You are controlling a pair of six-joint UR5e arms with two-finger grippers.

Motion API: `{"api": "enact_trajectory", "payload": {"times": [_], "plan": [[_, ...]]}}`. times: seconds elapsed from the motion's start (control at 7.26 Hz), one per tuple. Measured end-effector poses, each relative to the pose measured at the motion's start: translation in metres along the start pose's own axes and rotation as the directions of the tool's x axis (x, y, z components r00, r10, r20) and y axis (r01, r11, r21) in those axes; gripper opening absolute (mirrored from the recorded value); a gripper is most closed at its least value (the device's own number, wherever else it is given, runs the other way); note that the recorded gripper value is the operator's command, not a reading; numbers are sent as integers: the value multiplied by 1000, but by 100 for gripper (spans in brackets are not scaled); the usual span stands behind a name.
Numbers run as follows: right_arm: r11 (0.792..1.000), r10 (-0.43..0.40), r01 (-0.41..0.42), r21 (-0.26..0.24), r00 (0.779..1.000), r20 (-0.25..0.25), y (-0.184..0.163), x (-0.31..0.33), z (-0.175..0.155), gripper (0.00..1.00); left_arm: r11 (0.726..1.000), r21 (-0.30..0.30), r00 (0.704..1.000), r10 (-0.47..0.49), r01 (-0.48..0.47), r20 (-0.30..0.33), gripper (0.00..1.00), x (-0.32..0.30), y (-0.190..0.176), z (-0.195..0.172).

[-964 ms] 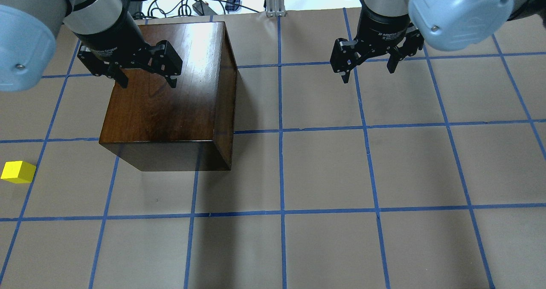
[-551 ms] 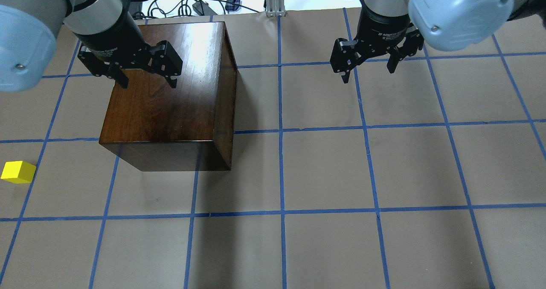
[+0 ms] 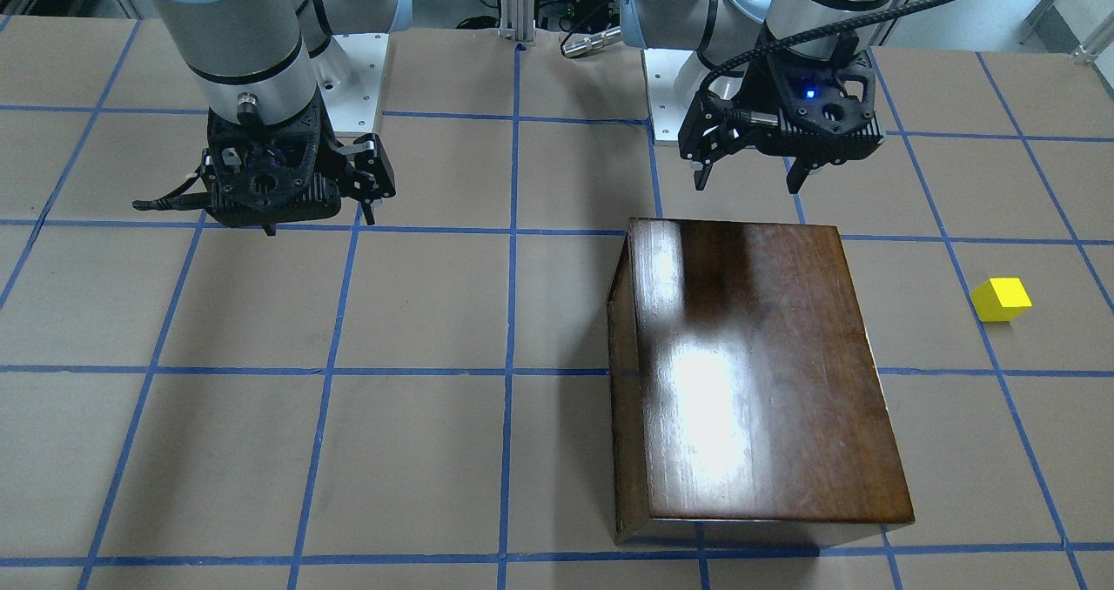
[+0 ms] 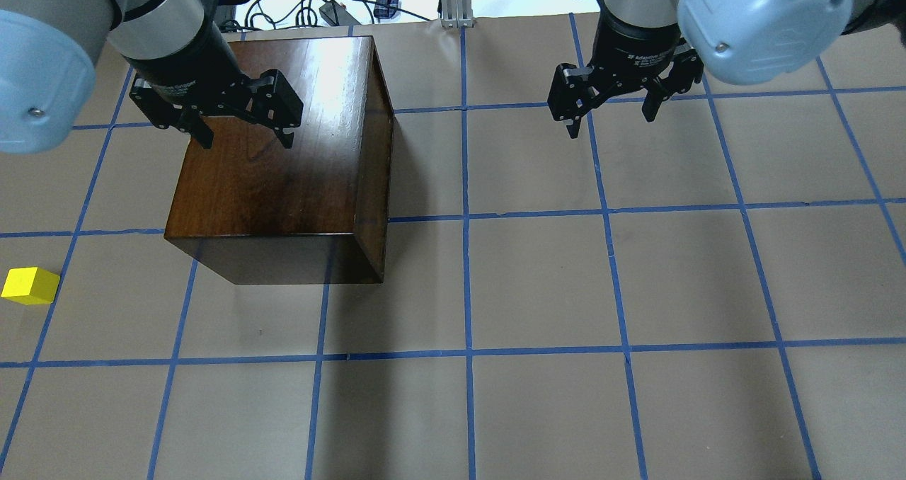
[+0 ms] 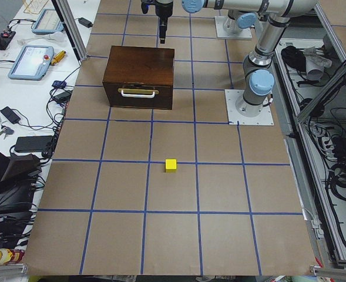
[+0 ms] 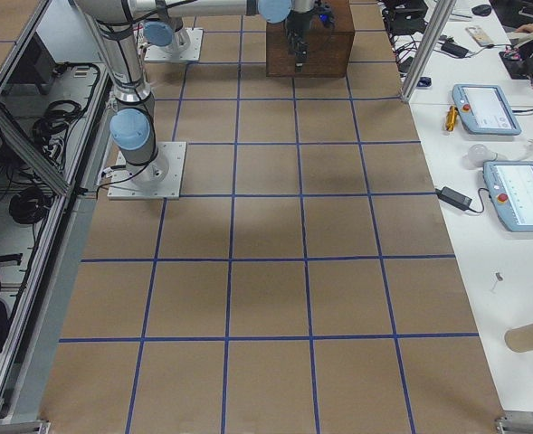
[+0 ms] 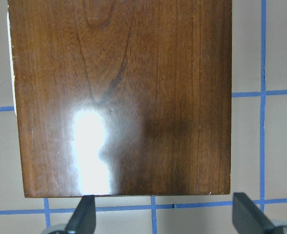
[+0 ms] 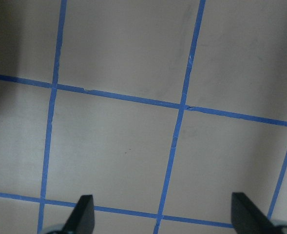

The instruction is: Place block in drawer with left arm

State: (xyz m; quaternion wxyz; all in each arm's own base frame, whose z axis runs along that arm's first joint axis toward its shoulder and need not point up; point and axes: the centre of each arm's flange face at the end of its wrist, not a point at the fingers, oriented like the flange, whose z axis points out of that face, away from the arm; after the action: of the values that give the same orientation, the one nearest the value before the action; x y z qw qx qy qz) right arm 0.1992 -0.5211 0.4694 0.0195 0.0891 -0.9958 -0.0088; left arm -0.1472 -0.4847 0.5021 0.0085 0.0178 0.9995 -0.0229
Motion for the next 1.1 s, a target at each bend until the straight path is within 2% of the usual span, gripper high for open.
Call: {"api": "enact_trajectory", "payload": {"times": [0.69, 1.1], "plan": [[1000, -1, 1, 0, 1000, 0, 0, 0, 0, 100, 1000, 2, 1000, 10, -10, 5, 100, -13, -4, -1], [1000, -1, 1, 0, 1000, 0, 0, 0, 0, 100, 999, -36, 1000, 18, -18, 5, 100, -120, -22, 15]]}}
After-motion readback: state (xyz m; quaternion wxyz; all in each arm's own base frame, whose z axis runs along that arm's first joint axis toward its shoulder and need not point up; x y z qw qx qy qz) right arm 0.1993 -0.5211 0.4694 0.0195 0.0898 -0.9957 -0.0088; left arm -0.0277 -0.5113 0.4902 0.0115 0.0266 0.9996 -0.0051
